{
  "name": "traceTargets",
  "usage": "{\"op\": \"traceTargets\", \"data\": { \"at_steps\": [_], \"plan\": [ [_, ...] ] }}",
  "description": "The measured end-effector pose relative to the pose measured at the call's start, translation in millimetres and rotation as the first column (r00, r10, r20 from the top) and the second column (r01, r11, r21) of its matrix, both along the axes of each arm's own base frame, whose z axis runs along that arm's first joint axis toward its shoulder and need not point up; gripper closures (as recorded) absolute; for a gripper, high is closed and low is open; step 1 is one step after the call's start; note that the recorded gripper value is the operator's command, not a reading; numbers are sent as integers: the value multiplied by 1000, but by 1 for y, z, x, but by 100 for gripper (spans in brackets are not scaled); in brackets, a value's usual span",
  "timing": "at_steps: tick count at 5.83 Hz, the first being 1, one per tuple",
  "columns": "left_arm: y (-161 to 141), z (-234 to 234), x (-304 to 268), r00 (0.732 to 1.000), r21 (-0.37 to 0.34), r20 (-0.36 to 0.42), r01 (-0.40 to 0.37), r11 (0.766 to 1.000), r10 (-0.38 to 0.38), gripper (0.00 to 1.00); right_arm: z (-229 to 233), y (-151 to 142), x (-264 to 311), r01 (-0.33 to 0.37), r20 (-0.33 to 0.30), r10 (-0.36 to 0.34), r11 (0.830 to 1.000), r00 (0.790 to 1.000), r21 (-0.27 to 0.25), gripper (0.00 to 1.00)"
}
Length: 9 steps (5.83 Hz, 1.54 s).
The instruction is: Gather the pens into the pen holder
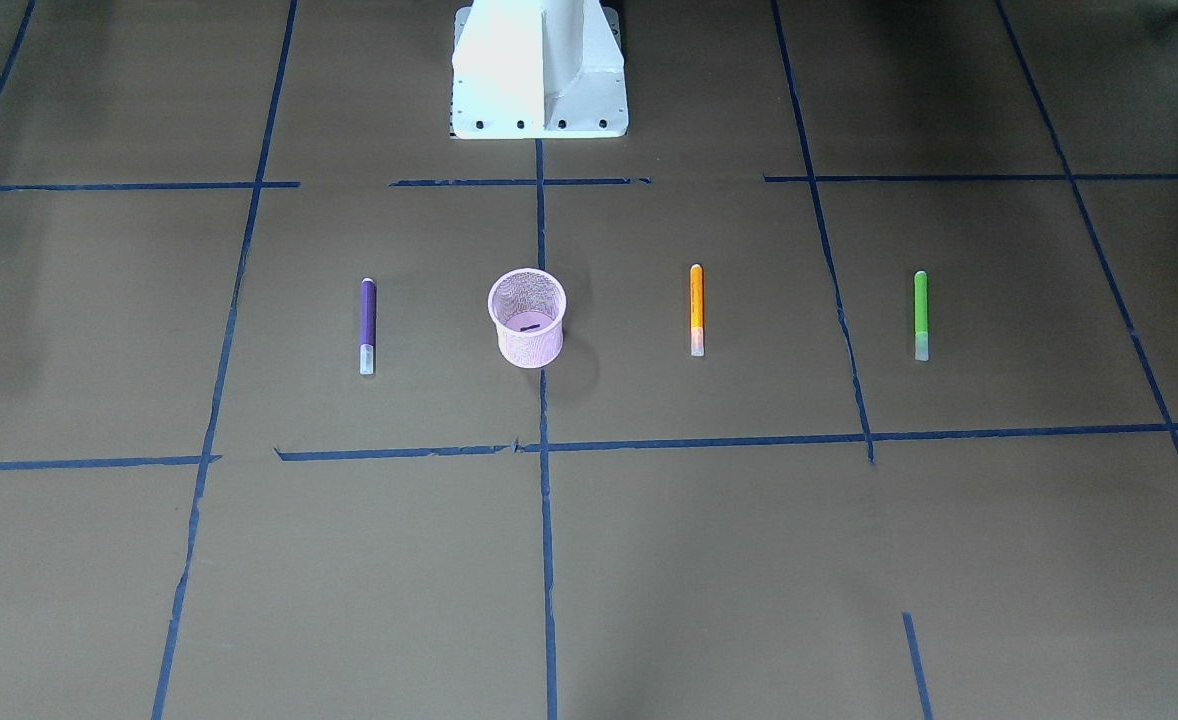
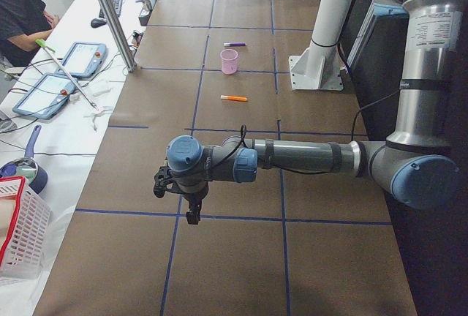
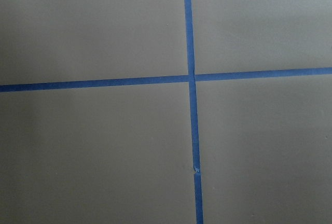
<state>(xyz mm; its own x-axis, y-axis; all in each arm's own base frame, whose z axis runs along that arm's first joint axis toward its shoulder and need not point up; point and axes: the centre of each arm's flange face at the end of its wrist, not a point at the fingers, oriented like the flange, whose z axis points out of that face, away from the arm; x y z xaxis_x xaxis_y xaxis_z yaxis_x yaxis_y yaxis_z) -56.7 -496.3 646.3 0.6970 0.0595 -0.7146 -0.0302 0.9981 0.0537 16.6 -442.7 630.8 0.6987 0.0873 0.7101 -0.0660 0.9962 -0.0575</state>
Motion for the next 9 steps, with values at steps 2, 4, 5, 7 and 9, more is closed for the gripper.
{"op": "traceTargets", "data": {
  "at_steps": [2, 4, 5, 7, 9],
  "plan": [
    [5, -5, 2, 1000, 8, -8, -4, 1000, 4, 0, 0, 1, 1, -4, -2, 4, 1000, 1000, 0, 0],
    [15, 4, 3, 1000, -5, -16, -5, 1000, 5, 0, -2, 0, 1, -5, -2, 5, 1000, 1000, 1, 0],
    [16, 3, 4, 1000, -1, -16, -5, 1000, 5, 0, -2, 0, 1, -7, -2, 7, 1000, 1000, 1, 0],
    [15, -13, 6, 999, 25, -37, -4, 1000, 5, 0, -8, -2, 1, -9, 6, 9, 1000, 1000, 10, 0],
    [8, -31, 47, 994, 43, -77, -73, 996, 76, 0, -15, -6, -3, -9, 12, 9, 1000, 1000, 15, 0]
  ]
}}
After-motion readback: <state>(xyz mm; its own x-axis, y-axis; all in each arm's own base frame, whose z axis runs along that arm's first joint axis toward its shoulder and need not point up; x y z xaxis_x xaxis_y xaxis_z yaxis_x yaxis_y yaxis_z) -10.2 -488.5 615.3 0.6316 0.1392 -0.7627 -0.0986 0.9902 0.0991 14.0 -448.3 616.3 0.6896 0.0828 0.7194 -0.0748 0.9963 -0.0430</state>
